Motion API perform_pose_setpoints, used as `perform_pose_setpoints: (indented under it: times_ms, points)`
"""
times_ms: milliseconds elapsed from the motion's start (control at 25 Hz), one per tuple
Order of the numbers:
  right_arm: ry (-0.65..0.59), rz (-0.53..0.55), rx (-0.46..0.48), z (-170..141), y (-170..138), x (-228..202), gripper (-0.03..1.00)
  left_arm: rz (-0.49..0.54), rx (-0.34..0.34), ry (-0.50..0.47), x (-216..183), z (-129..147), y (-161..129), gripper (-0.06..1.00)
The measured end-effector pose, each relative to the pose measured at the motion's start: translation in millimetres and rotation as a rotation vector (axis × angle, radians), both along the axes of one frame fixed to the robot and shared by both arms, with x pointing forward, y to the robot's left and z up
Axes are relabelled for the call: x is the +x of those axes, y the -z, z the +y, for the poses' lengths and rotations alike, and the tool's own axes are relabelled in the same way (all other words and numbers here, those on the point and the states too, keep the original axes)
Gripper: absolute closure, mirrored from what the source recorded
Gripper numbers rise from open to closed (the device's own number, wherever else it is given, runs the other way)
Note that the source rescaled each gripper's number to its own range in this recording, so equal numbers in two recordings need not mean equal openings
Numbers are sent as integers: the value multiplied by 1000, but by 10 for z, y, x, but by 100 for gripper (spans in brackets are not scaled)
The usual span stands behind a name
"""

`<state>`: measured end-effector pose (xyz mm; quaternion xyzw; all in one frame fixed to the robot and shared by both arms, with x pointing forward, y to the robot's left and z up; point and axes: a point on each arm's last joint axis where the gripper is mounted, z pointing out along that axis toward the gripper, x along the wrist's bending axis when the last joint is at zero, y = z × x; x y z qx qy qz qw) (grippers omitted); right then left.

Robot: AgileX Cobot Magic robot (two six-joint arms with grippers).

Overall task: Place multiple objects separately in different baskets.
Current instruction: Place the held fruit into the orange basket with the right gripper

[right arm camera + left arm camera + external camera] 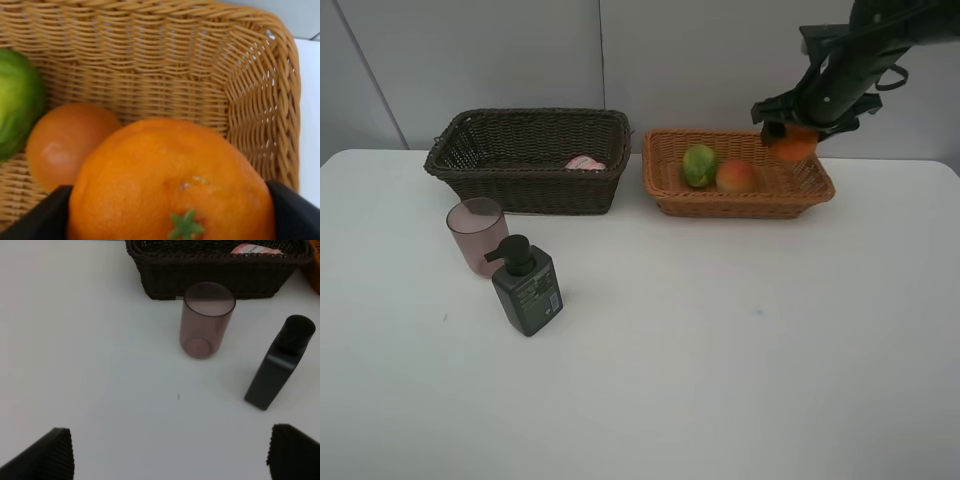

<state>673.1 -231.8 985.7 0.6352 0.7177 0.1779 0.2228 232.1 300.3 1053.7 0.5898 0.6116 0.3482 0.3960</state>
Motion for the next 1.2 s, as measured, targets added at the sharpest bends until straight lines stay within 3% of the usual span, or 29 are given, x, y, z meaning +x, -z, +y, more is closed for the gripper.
perform_pose_setpoints:
  times_ms: [360, 720, 880, 1200]
  points:
    - [-15, 28, 4, 33, 468, 138, 29, 0, 0, 0, 0, 0, 0, -6]
    - [-17, 31, -4, 17, 500, 147, 25, 0, 0, 0, 0, 0, 0, -6]
    - [-15, 18, -3, 12, 403, 130, 7, 0, 0, 0, 0, 0, 0, -6]
    - [-40, 19, -7, 180, -51, -101, 2, 0, 0, 0, 0, 0, 0, -6]
